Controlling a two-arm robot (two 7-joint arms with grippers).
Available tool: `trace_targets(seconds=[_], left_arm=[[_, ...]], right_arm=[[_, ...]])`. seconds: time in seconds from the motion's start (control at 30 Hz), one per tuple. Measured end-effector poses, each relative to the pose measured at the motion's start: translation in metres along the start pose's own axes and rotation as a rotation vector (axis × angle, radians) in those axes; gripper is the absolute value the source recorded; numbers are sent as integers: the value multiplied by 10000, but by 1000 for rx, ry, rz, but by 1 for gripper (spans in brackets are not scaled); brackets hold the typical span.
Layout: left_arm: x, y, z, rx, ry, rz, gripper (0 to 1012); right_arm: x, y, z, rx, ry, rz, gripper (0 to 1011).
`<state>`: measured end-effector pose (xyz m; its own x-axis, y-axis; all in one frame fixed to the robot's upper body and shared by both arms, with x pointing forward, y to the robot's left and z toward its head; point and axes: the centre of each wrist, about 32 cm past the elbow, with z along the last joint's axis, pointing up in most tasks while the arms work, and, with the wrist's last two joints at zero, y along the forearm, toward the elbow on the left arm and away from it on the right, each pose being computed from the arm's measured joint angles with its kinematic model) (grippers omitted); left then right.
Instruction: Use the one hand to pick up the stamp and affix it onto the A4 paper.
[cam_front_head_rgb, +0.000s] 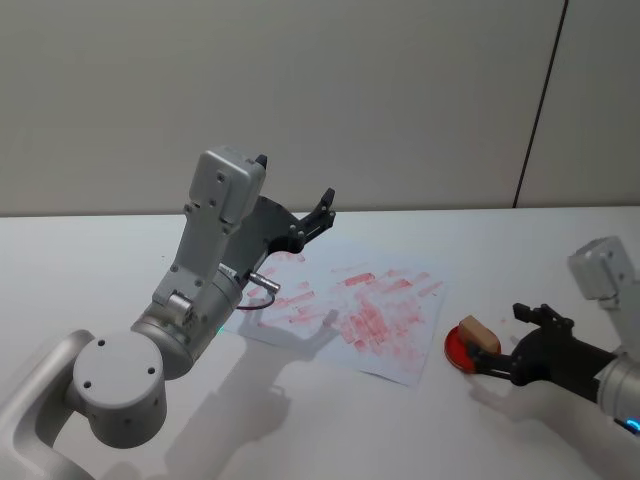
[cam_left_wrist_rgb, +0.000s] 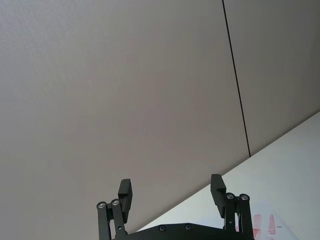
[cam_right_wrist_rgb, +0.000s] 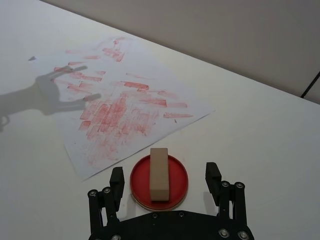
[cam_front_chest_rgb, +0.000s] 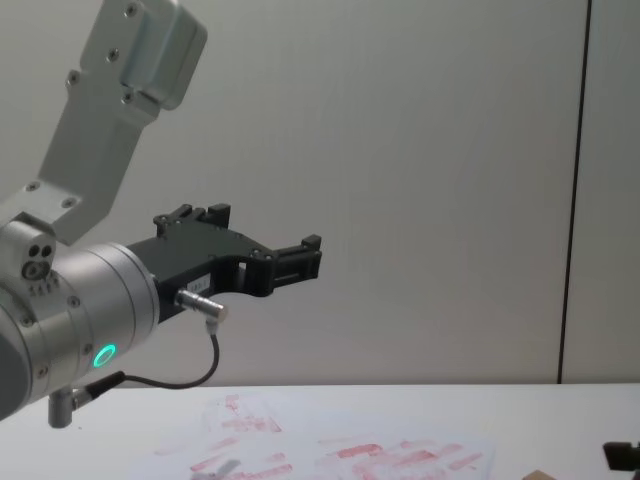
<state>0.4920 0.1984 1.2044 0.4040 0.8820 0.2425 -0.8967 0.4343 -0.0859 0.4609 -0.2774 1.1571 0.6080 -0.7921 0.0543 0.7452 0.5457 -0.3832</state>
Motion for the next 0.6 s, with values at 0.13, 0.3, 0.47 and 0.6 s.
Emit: trace_targets(seconds=[0.13, 0.3, 0.47, 0.6], left_arm=[[0, 0, 0, 0, 0, 0, 1001], [0, 0, 0, 0, 0, 0, 1001], [0, 0, 0, 0, 0, 0, 1001], [0, 0, 0, 0, 0, 0, 1001]], right_arm=[[-30, 81, 7, -3, -13, 0, 1001], [-69, 192, 13, -7, -28, 1, 1001], [-97, 274, 13, -15, -35, 3, 1001], [-124, 338, 9, -24, -39, 5, 1001]])
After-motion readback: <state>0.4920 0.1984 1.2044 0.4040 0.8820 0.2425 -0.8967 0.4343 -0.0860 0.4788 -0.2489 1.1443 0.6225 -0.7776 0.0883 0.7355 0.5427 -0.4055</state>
